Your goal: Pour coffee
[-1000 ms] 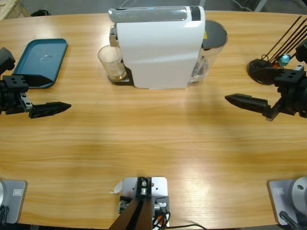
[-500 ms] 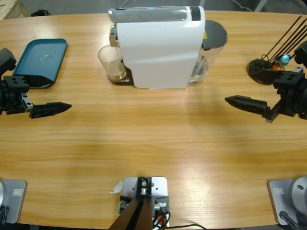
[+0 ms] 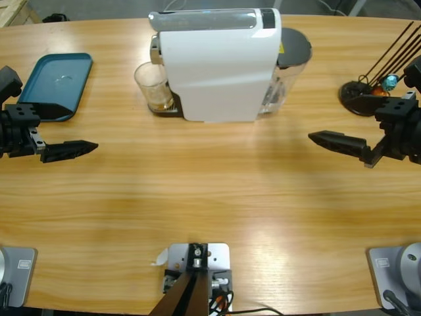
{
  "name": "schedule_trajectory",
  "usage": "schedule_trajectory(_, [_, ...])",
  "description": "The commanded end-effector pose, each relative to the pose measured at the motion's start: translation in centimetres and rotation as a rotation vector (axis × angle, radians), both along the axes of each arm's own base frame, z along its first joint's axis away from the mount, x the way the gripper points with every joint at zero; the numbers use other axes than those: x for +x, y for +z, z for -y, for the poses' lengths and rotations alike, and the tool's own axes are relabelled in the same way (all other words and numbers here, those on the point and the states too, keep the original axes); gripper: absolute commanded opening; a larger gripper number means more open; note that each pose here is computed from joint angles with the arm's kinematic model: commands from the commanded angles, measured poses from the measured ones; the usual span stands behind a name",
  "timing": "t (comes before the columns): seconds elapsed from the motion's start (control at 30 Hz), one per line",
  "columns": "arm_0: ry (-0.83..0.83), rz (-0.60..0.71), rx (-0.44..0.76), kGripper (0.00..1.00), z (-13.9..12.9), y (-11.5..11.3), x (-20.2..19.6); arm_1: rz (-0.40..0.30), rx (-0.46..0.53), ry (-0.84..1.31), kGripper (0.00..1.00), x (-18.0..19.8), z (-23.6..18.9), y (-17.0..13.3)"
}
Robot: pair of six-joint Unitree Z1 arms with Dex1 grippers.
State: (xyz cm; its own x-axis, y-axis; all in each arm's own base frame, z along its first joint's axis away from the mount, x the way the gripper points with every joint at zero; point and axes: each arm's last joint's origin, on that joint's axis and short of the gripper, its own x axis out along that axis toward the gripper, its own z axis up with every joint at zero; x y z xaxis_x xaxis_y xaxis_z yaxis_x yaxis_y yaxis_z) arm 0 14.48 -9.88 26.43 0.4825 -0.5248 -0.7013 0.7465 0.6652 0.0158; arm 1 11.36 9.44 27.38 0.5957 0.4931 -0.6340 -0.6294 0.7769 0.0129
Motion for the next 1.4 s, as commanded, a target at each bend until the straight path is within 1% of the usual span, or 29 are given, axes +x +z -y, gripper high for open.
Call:
schedule_trajectory(0.03, [0.001,-0.041,0.030,0.991,0.1,-1.3,0.0,-0.034,-0.009,0.015,1.000,-0.3,-0.1,-1.0])
schedule_trajectory(1.17, [-0.001,-0.031,0.023,0.991,0.5,-1.4,0.5,-0.027,-0.005,0.014,1.000,-0.4,0.0,-1.0])
schedule_trajectory(1.27, [-0.040,-0.036,0.010,0.996,1.1,-1.4,1.2,-0.018,0.002,0.014,1.000,-0.7,0.3,-0.7])
schedule_trajectory(1.33, [-0.089,-0.039,-0.024,0.992,1.9,-1.4,2.3,-0.009,0.008,0.013,1.000,-0.9,0.5,-0.6])
schedule_trajectory(1.4, [-0.085,-0.023,-0.044,0.991,2.2,-1.4,3.4,-0.007,0.012,0.014,1.000,-1.0,0.5,-0.6])
